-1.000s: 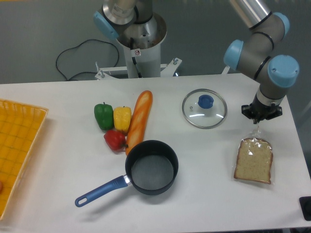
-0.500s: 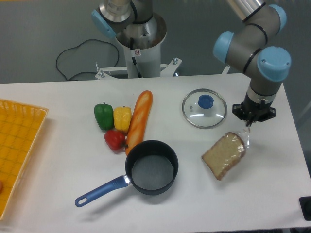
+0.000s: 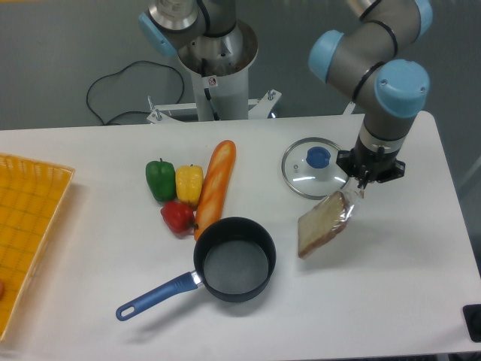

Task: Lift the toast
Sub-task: 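Lift the bagged toast and carry it toward the glass lid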

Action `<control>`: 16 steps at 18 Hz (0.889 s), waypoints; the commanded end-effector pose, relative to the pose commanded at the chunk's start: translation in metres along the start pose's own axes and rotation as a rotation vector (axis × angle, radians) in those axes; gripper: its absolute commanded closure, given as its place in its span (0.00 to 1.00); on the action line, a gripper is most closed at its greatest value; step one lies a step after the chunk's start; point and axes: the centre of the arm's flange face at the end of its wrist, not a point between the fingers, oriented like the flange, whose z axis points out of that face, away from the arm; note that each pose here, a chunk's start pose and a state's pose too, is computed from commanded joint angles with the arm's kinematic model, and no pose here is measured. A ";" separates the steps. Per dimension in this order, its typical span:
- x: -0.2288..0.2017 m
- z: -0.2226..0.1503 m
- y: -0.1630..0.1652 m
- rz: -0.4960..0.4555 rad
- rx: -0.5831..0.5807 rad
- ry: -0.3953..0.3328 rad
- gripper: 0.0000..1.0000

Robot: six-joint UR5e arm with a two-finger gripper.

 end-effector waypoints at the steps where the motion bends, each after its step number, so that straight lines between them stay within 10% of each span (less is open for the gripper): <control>1: 0.005 -0.005 -0.002 0.038 0.003 -0.005 1.00; 16: 0.030 -0.064 0.003 0.233 -0.016 0.036 1.00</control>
